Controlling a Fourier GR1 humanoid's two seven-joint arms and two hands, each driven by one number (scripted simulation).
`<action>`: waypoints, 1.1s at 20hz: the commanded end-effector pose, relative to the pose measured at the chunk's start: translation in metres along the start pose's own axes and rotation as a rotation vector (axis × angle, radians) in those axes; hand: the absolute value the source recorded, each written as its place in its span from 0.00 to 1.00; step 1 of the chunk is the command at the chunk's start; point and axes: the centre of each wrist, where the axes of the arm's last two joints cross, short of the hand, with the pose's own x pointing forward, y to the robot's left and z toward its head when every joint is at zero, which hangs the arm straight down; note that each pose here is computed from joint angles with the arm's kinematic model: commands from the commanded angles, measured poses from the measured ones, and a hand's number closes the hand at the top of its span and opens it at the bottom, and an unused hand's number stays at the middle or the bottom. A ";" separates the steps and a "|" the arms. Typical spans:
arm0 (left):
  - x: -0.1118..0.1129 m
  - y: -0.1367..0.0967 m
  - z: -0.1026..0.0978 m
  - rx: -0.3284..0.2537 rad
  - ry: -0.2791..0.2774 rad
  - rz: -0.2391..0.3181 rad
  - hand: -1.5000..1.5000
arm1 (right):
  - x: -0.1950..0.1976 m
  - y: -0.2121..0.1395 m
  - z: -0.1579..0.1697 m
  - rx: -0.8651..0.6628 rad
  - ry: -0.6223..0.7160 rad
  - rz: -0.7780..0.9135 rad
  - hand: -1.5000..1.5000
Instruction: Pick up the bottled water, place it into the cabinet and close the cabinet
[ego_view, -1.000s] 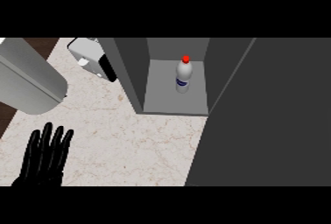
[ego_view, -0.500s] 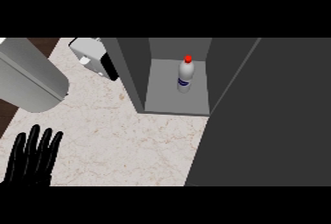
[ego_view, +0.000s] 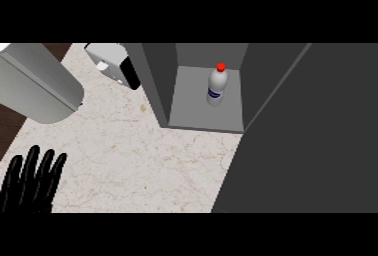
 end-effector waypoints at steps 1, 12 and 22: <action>0.003 0.001 0.003 -0.011 -0.004 0.004 0.00 | -0.005 0.004 -0.036 -0.133 -0.039 -0.092 1.00; 0.006 0.006 -0.002 -0.054 -0.015 0.012 0.00 | -0.021 0.014 -0.042 0.032 -0.020 -0.326 1.00; 0.010 0.013 -0.004 -0.062 -0.015 0.004 0.00 | -0.048 -0.001 -0.035 -0.055 -0.006 -0.607 1.00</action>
